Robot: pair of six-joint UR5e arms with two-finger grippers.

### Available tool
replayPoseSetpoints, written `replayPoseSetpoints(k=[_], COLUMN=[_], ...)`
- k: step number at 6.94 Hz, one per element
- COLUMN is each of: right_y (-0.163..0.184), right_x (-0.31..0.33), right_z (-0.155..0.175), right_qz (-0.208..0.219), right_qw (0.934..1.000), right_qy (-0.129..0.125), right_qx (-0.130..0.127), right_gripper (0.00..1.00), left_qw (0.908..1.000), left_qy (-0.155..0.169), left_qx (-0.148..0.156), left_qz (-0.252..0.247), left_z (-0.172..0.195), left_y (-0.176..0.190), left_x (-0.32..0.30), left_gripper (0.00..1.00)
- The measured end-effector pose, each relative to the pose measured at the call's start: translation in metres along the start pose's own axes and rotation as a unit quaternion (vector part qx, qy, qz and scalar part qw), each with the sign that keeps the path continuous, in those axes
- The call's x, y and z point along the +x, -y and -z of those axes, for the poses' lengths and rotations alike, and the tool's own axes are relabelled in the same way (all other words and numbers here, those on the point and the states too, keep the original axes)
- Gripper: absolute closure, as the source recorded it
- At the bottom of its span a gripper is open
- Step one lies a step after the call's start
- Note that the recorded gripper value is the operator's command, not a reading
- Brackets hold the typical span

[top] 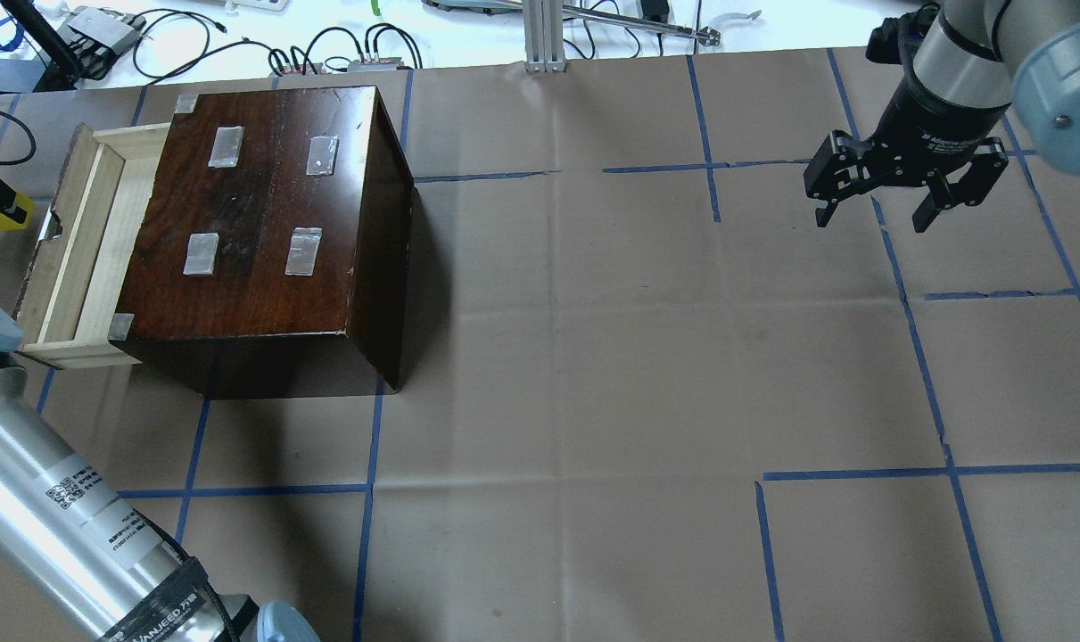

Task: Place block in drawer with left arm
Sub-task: 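Lift the yellow cube and carry it over the open drawer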

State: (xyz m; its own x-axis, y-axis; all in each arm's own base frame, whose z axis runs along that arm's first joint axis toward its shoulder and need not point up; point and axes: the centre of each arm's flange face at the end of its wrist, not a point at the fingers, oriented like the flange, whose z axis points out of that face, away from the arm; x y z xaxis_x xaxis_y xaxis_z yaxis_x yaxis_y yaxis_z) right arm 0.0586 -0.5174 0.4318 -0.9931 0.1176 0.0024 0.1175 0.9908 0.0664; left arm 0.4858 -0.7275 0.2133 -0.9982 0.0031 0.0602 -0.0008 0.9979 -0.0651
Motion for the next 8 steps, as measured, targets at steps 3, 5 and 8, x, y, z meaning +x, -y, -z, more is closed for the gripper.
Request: replayPoseSetpoints(k=[3,5,8], right_y=[0.000,0.000,0.000], right_x=[0.000,0.000,0.000], right_z=[0.000,0.000,0.000], right_qz=[0.000,0.000,0.000], right_qw=[1.0000,1.0000,1.0000], right_qy=[0.000,0.000,0.000], right_qx=[0.000,0.000,0.000], right_gripper=[0.00,0.00,0.00], left_qw=[1.0000,0.9999,0.9989], left_qy=[-0.002,-0.006,-0.016], left_qx=[-0.009,-0.014,-0.026], left_qz=[0.002,0.006,0.035], left_z=[0.097,0.151,0.187], left_y=[-0.031,-0.071,-0.126], left_x=[0.035,0.080,0.153], left_gripper=[0.68,0.69,0.69])
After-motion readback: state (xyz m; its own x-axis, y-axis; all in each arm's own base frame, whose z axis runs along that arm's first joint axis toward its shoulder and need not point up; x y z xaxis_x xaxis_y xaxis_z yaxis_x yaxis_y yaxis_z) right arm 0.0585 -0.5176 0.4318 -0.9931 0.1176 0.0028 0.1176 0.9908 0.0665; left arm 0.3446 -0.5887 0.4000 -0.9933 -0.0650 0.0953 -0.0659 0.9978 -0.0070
